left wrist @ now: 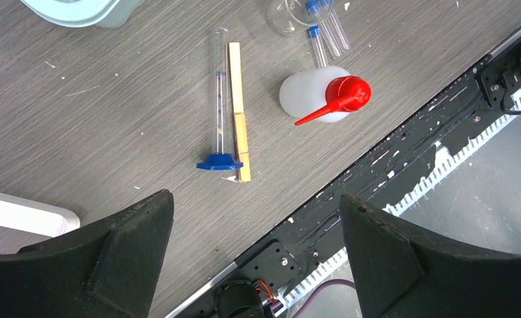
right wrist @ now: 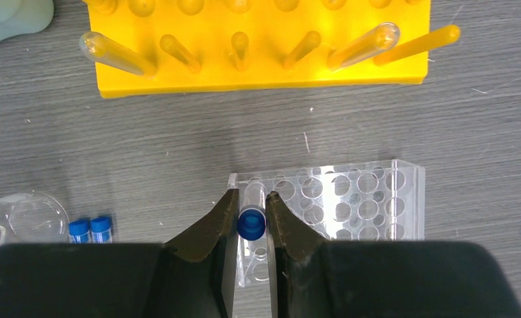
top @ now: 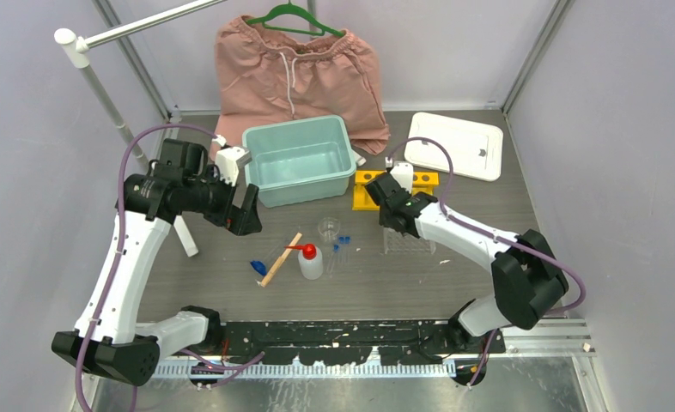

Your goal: Organize the chemistry lab equipment

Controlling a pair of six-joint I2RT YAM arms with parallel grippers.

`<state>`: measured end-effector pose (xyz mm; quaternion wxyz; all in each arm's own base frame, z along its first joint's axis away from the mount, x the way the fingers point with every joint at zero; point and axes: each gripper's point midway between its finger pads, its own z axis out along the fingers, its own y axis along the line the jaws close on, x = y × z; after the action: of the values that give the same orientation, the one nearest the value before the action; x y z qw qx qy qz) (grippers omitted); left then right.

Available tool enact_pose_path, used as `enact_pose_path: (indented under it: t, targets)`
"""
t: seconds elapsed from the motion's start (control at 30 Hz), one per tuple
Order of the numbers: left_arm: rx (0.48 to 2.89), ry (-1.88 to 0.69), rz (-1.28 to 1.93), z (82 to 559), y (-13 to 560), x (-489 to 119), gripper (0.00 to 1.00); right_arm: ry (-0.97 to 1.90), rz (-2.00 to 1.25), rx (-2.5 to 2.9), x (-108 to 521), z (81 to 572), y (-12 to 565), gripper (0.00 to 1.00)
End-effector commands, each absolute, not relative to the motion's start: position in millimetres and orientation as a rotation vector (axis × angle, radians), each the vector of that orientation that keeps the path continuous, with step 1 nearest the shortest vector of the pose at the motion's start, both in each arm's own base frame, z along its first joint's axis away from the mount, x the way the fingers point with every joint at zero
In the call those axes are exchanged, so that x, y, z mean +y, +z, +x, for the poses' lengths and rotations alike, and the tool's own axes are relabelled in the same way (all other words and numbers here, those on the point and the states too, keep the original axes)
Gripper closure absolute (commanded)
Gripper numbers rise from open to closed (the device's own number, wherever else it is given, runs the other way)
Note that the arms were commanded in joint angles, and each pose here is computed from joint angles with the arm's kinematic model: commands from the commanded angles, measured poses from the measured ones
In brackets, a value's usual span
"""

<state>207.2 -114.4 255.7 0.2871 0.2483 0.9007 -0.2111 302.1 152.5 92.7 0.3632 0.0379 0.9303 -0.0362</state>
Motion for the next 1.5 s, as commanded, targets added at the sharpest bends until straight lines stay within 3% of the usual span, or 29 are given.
enact_pose_path:
  t: [0.0, 0.53, 0.67, 0.93, 1.1, 1.2, 1.47]
  targets:
    - [2.34, -0.541, 0.678, 213.2, 269.8, -114.5, 0.05, -0.005, 0.167, 2.352, 168.2, 318.6, 97.1, 0.99]
    - [2.336, -0.534, 0.68, 214.7, 269.6, -114.0, 0.05, -0.077, 0.256, 2.312, 155.3, 322.4, 93.9, 0.99]
    - [2.333, -0.544, 0.682, 214.4, 269.6, -115.3, 0.05, -0.021, 0.246, 2.333, 162.3, 319.0, 96.9, 0.69]
    - [2.309, -0.537, 0.692, 212.3, 273.8, -114.6, 0.04, 0.001, 0.244, 2.33, 163.2, 317.1, 120.8, 0.46]
    - [2.316, -0.525, 0.689, 212.6, 272.9, -113.0, 0.04, 0.046, 0.292, 2.247, 157.1, 311.4, 158.0, 0.46]
    - [2.321, -0.522, 0.685, 213.5, 272.4, -112.7, 0.04, 0.139, 0.26, 2.229, 174.2, 301.1, 174.2, 0.51]
    - [2.335, -0.526, 0.675, 214.1, 272.2, -112.9, 0.04, 0.326, 0.086, 2.433, 261.5, 262.0, 127.5, 0.58]
